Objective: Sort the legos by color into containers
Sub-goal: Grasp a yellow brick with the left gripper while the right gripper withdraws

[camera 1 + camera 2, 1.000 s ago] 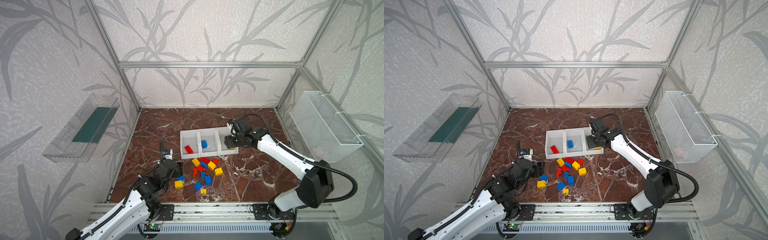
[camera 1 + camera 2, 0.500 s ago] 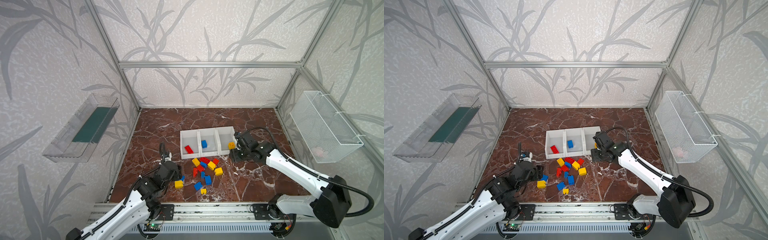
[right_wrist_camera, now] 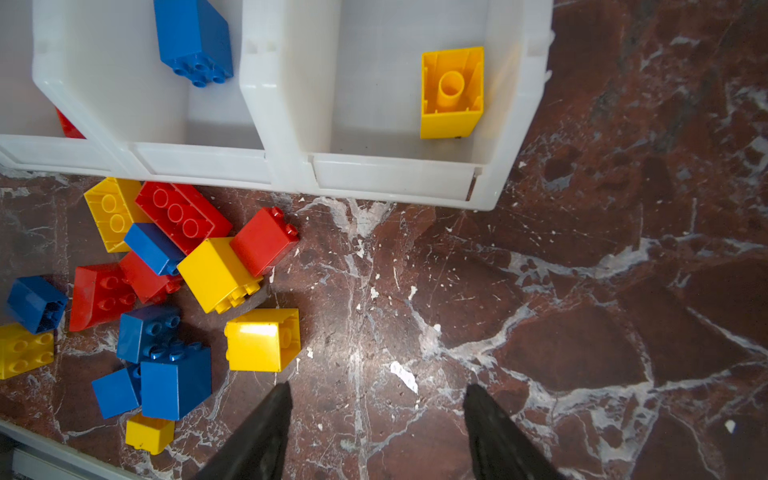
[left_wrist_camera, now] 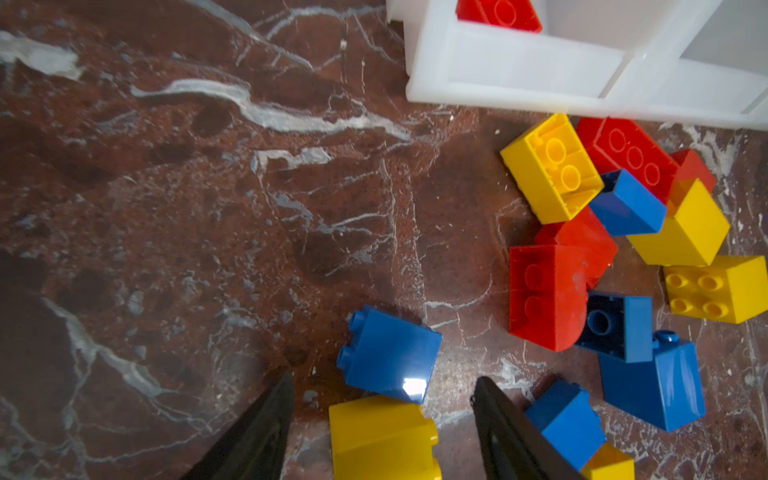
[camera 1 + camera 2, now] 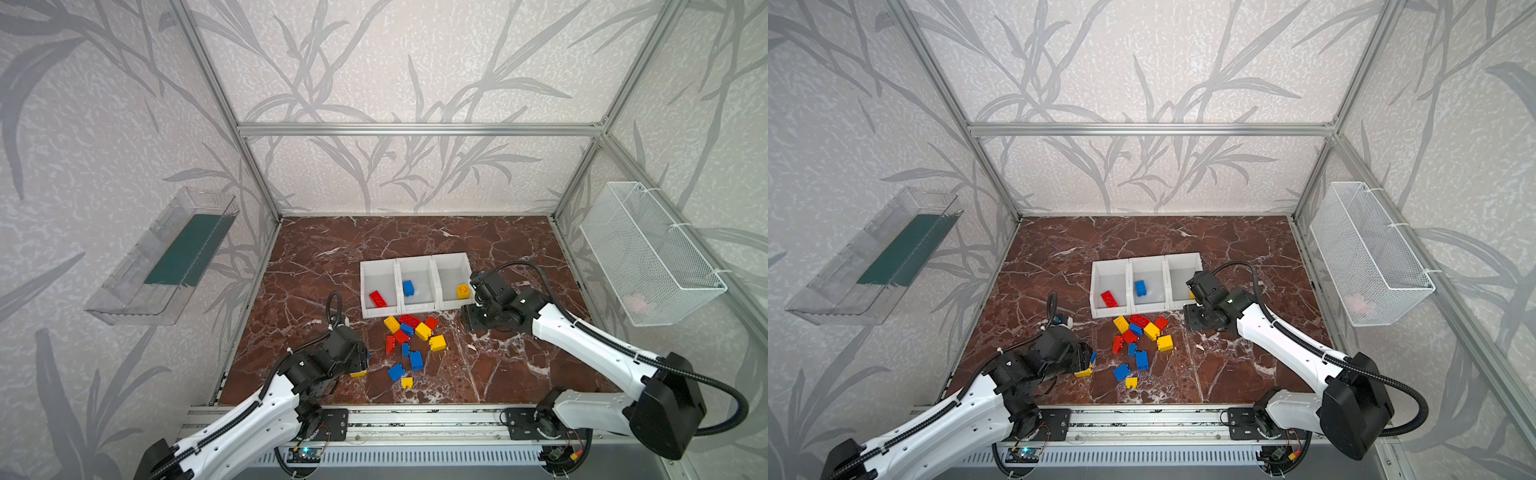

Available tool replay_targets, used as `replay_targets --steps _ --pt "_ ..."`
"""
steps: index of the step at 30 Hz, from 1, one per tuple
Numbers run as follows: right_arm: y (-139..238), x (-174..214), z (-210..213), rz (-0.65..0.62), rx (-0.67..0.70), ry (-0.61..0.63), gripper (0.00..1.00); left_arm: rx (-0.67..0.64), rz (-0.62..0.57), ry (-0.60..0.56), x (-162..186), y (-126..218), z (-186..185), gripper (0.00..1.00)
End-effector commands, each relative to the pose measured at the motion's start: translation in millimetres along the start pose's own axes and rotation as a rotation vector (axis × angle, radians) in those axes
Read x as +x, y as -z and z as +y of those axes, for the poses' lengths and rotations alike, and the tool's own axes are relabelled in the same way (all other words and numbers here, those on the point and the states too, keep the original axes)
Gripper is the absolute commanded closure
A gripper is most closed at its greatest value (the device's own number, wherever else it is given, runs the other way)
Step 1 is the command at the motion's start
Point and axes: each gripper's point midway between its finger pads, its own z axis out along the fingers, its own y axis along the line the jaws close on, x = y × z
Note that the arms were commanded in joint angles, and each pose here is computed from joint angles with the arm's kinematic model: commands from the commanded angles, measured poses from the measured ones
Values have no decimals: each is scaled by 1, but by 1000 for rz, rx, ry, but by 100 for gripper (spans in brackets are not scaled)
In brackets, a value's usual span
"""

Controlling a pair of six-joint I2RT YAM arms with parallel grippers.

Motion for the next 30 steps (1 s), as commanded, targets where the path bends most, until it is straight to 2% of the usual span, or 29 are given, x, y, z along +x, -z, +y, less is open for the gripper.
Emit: replay_targets --steps 1,7,13,18,20,25,30 --pt "1 2 1 -5 -3 -8 33 13 67 11 16 -7 -1 29" --pt "2 2 1 -11 -7 -13 33 -17 125 -16 28 -13 0 30" --pt "1 5 0 -9 -7 -16 33 -48 148 -39 35 -17 4 36" --pt "2 7 0 -11 -8 -16 33 -58 149 -62 35 -17 2 51" --pt "4 7 -2 -16 -5 -18 33 -56 145 -70 34 -17 1 55" --pt "9 8 -4 -27 -4 -21 33 -26 127 -92 27 -12 -9 60" --pt "17 8 -7 -58 -3 -28 33 0 55 -145 -3 3 -31 61"
